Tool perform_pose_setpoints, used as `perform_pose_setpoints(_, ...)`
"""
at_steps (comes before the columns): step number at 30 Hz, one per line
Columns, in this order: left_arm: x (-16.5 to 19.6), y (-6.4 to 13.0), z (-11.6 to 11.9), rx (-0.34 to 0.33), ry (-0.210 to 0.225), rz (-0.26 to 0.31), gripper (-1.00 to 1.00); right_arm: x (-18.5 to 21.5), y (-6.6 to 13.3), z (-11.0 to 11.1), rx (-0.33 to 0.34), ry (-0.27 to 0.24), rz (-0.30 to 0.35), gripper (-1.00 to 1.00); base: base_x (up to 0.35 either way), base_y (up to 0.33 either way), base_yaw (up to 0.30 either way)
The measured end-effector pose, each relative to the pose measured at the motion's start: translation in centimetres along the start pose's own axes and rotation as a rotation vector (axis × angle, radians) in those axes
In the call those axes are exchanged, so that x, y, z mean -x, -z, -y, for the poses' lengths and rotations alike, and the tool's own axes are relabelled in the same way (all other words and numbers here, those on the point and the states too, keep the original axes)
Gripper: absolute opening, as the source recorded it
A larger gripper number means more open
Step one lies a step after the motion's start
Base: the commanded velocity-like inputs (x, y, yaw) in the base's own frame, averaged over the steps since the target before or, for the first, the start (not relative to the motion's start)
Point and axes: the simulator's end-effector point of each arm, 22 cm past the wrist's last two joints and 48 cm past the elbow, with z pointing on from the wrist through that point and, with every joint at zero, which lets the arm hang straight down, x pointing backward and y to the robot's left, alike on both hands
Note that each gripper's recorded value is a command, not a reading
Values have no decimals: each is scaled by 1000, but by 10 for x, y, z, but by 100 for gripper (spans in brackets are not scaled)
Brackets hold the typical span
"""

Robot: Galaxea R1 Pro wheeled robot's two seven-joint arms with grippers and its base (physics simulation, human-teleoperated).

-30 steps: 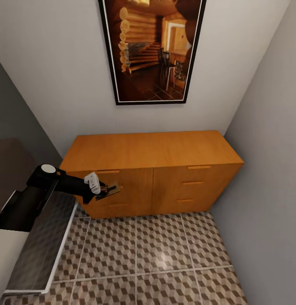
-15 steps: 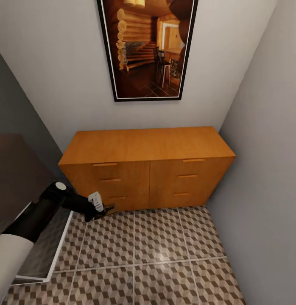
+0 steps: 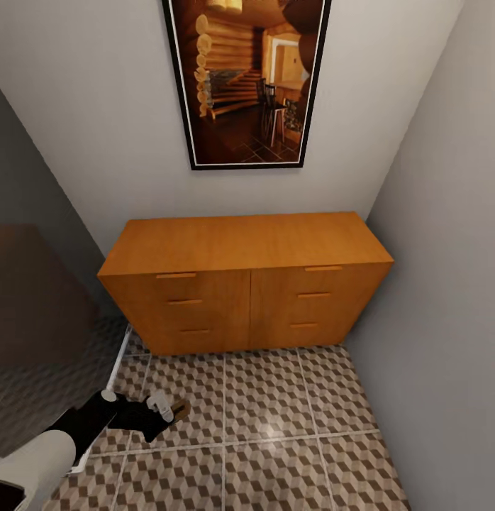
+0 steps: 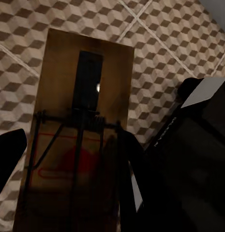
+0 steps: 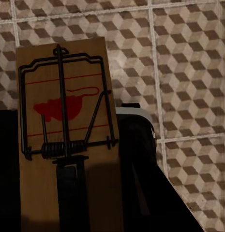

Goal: Take the four mousetraps from the cabinet in the bathroom and place them on the bathroom floor. Make sure all four end up on the same floor surface, and ensure that at least two of them are either under or directly next to the same bathroom sink.

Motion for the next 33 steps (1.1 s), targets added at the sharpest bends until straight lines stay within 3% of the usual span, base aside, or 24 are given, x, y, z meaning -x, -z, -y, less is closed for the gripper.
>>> perform_pose_setpoints(6,-55,-29,2,180,183,57,-100,16,-6,11,-11,6,38,-100,0,0,0)
perform_pose_setpoints(9,-57,-34,1,286,216,154,-100,29,-10,12,-23,2,66,-100,0,0,0)
perform_pose_setpoints(14,-86,-45,23,420,274,196,-100,64,-18,19,-75,-15,143,-100,0,0,0)
perform_pose_setpoints(16,-101,-43,26,482,286,200,-100,77,-20,22,-96,-24,171,-100,0,0,0)
perform_pose_setpoints(20,-120,-32,34,607,310,262,-100,92,-24,22,-110,-32,191,-100,0,0,0)
perform_pose_setpoints(25,-147,-11,41,770,397,325,-100,118,-34,27,-109,-23,195,-100,0,0,0)
perform_pose_setpoints(33,-193,18,41,922,542,327,-100,152,-40,35,-104,-11,227,-100,0,0,0)
